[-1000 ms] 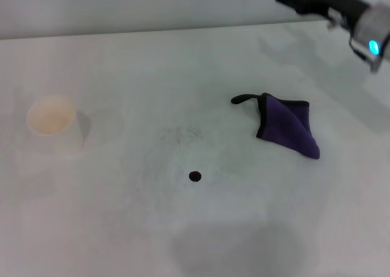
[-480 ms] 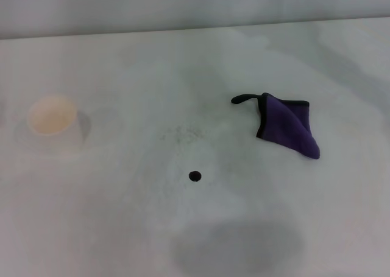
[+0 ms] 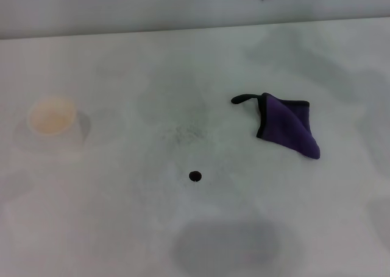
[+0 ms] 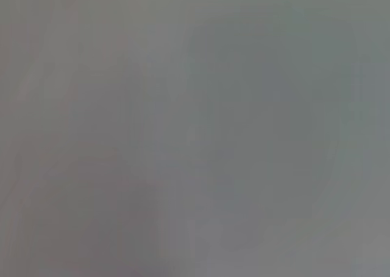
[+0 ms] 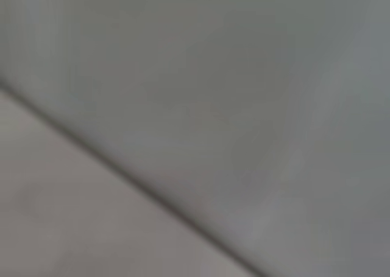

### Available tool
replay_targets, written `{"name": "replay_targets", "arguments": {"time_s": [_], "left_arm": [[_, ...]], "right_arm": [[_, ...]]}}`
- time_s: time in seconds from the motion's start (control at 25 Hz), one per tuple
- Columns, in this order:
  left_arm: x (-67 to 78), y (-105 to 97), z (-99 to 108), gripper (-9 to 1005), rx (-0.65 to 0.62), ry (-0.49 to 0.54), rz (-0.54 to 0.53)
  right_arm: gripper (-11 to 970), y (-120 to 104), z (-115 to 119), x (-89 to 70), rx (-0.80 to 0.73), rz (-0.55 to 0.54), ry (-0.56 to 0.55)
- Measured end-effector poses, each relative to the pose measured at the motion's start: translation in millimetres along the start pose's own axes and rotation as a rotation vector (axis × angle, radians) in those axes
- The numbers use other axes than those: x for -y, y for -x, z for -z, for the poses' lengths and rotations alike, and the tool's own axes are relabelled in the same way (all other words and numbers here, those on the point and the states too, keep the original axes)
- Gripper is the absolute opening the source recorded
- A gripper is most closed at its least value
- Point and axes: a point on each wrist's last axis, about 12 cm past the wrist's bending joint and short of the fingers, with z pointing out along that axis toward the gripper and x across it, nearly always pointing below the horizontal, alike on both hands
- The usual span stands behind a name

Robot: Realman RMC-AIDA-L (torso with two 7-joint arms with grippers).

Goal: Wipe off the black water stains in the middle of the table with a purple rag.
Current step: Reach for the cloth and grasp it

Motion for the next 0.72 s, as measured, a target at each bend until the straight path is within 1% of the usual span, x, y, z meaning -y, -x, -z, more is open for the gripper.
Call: {"name": "replay_targets", "arguments": {"time_s": [0.16, 0.28, 0.44, 0.6, 0.72], "left_arm": [[5.6, -6.0, 2.2, 889, -0.032, -0.034, -0.013], [13.4, -9.3, 2.5, 889, -0.054, -0.088, -0.045], [22.8, -12.4, 2.5, 888, -0.076, -0.155, -0.087], [28.6, -14.5, 3.5, 887, -0.085, -0.197, -0.11], [32.1, -15.8, 4.3, 887, -0.09, -0.218, -0.12]], "right_arm": [[854, -24.5, -8.1, -11.0, -0.122, 0.059, 0.027], [854, -38.6, -9.8, -14.2, -0.193, 0.077, 0.037], [855, -53.3, -13.5, -24.8, -0.267, 0.101, 0.07], [855, -58.9, -19.2, -38.6, -0.306, 0.117, 0.087], [855, -59.6, -23.7, -45.4, -0.314, 0.098, 0.085]]}}
